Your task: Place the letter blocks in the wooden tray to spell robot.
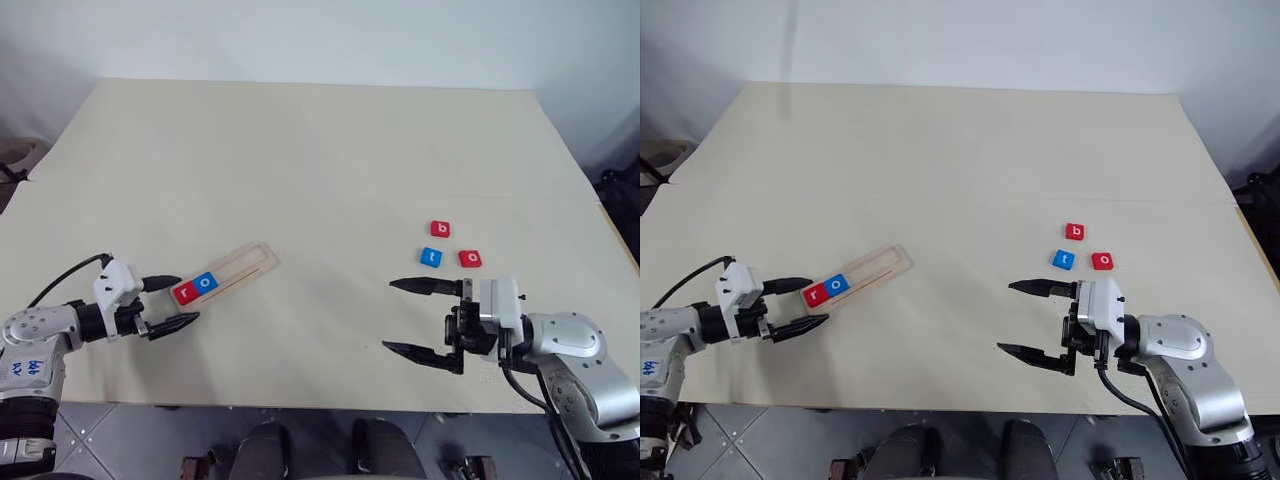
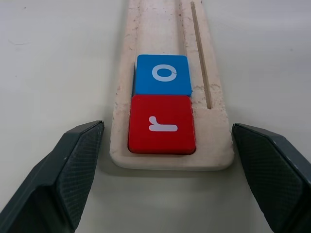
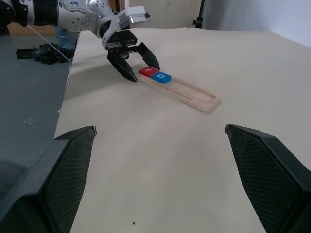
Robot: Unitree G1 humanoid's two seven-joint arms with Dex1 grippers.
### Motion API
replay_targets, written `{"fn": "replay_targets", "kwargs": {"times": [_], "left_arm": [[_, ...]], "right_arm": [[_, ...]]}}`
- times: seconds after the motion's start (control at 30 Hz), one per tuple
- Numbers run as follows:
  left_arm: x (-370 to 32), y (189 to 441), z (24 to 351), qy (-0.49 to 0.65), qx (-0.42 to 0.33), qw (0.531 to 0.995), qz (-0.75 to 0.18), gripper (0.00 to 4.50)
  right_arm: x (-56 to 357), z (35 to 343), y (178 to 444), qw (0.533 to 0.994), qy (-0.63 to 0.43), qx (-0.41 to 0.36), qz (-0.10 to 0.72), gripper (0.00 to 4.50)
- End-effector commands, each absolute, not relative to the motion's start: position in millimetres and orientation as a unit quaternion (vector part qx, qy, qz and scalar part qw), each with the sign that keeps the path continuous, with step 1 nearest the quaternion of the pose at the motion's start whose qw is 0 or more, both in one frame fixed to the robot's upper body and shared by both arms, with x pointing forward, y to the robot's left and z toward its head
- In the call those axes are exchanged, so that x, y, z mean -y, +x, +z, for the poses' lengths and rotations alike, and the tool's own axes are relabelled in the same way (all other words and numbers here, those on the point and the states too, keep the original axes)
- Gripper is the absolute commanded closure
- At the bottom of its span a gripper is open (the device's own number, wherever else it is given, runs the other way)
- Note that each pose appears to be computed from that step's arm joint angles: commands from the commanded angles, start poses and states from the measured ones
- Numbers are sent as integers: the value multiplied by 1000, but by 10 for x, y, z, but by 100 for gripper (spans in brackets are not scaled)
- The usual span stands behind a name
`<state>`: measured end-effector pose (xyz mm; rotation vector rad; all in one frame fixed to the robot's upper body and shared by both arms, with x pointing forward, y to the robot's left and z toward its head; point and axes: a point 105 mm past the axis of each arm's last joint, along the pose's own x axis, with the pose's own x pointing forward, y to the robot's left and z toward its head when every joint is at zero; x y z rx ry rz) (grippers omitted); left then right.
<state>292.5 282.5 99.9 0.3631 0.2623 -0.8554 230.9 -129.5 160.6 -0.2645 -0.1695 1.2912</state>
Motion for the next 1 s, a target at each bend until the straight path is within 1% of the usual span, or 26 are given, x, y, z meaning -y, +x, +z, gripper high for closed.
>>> {"fn": "replay_targets", "kwargs": {"times": [0.03, 0.1, 0.2, 0.23, 0.27, 0.4, 0.53, 0.77, 0.87, 0.9, 1.0], "left_arm": [[-2828, 2900, 835, 179, -171, 878, -410, 0], [-2822, 2893, 839, 175, -171, 877, -413, 0], [-2836, 2885, 877, 170, -171, 876, -417, 57], [-2830, 2885, 890, 168, -169, 876, -420, 90], [-2812, 2890, 908, 168, -165, 875, -424, 110], [-2698, 2956, 1007, 173, -142, 872, -435, 110], [-2438, 3025, 1147, 189, -113, 855, -470, 110], [-1719, 3153, 1343, 226, -56, 794, -561, 110], [-1446, 3177, 1321, 233, -55, 763, -600, 110], [-1344, 3176, 1291, 240, -56, 746, -619, 110], [-1199, 3187, 1227, 252, -59, 717, -647, 110]], "right_arm": [[1287, 1719, 2269, 788, -133, 99, 593, 4], [1289, 1722, 2270, 788, -134, 99, 592, 4], [1292, 1727, 2277, 790, -135, 99, 590, 0], [1291, 1728, 2280, 790, -135, 99, 590, 0], [1290, 1729, 2285, 790, -135, 99, 589, 0], [1306, 1736, 2307, 793, -138, 99, 585, 0], [1374, 1729, 2302, 802, -142, 91, 574, 0], [1584, 1666, 2221, 833, -150, 68, 528, 0], [1705, 1633, 2120, 847, -154, 53, 505, 0], [1764, 1618, 2072, 854, -155, 46, 495, 0], [1873, 1585, 1952, 866, -159, 27, 473, 0]]}}
